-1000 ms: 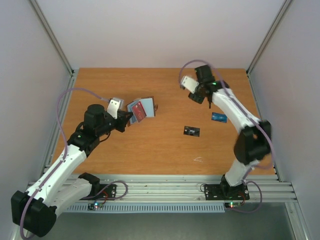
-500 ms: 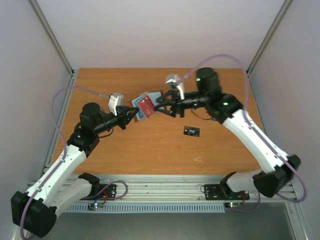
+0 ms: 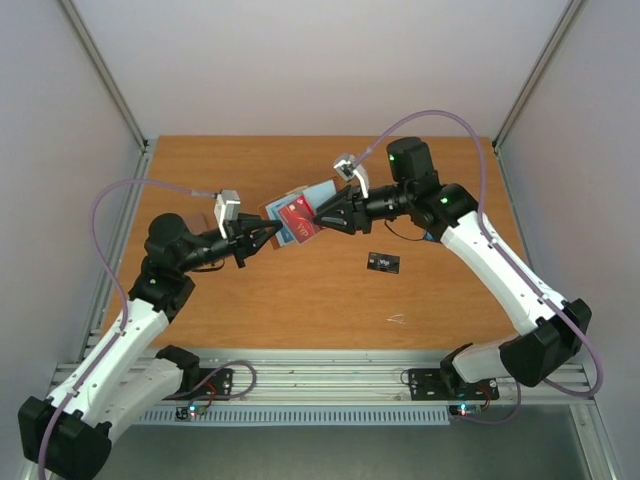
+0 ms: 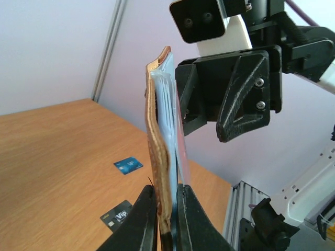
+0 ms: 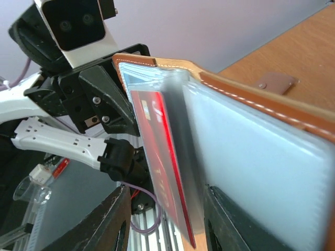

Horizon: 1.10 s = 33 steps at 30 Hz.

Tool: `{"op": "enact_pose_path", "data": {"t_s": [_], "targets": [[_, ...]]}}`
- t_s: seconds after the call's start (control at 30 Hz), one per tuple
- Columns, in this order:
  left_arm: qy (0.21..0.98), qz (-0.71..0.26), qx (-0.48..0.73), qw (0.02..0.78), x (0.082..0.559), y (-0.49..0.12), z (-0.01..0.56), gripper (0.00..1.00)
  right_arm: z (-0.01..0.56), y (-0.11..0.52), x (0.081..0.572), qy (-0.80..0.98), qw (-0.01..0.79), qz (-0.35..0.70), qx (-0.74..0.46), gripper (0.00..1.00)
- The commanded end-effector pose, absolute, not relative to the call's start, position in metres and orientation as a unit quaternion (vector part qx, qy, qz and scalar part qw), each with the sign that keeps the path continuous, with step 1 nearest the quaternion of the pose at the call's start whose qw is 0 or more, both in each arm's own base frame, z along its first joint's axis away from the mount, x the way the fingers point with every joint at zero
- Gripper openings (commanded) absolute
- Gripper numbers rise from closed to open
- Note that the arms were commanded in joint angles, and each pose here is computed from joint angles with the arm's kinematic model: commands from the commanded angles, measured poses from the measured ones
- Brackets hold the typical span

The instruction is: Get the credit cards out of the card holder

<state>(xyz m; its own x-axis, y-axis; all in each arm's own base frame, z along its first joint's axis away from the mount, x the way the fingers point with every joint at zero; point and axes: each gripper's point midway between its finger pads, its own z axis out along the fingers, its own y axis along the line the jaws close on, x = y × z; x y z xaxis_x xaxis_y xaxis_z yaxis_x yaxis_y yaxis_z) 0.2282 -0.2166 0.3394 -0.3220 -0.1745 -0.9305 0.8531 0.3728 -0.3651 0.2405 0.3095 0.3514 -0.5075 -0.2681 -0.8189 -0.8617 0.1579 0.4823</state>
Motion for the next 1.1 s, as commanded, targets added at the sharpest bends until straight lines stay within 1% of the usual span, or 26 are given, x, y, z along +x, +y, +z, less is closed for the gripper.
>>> {"op": "enact_pose_path", "data": {"t_s": [0.0, 0.2, 0.33, 0.43, 0.5, 0.57, 0.7, 0.8, 1.07], "targets": [[0.583, -0.515, 0.313, 0.545, 0.206, -0.22, 0.367, 0.0, 0.371, 0.296, 0.226, 0.675, 0.3, 0.537, -0.407, 0.4], [0.568, -0.524, 0.329, 0.543, 0.197, -0.221, 0.375, 0.0, 0.373, 0.291, 0.232, 0.686, 0.31, 0.528, -0.393, 0.39], [0.563, -0.526, 0.329, 0.545, 0.195, -0.222, 0.377, 0.0, 0.367, 0.296, 0.236, 0.693, 0.292, 0.537, -0.383, 0.31], [0.564, -0.526, 0.328, 0.545, 0.195, -0.222, 0.378, 0.0, 0.361, 0.301, 0.229, 0.684, 0.269, 0.553, -0.392, 0.29], [0.563, -0.527, 0.329, 0.546, 0.195, -0.222, 0.378, 0.0, 0.36, 0.304, 0.221, 0.674, 0.257, 0.565, -0.401, 0.24], [0.563, -0.527, 0.328, 0.545, 0.195, -0.222, 0.378, 0.0, 0.359, 0.305, 0.217, 0.671, 0.249, 0.57, -0.403, 0.16], [0.566, -0.526, 0.326, 0.545, 0.196, -0.222, 0.376, 0.0, 0.357, 0.306, 0.213, 0.668, 0.24, 0.575, -0.406, 0.1], [0.566, -0.526, 0.326, 0.544, 0.196, -0.222, 0.376, 0.0, 0.358, 0.306, 0.211, 0.665, 0.244, 0.575, -0.41, 0.01], [0.569, -0.524, 0.326, 0.543, 0.196, -0.222, 0.373, 0.0, 0.368, 0.289, 0.213, 0.665, 0.279, 0.559, -0.41, 0.01]]}}
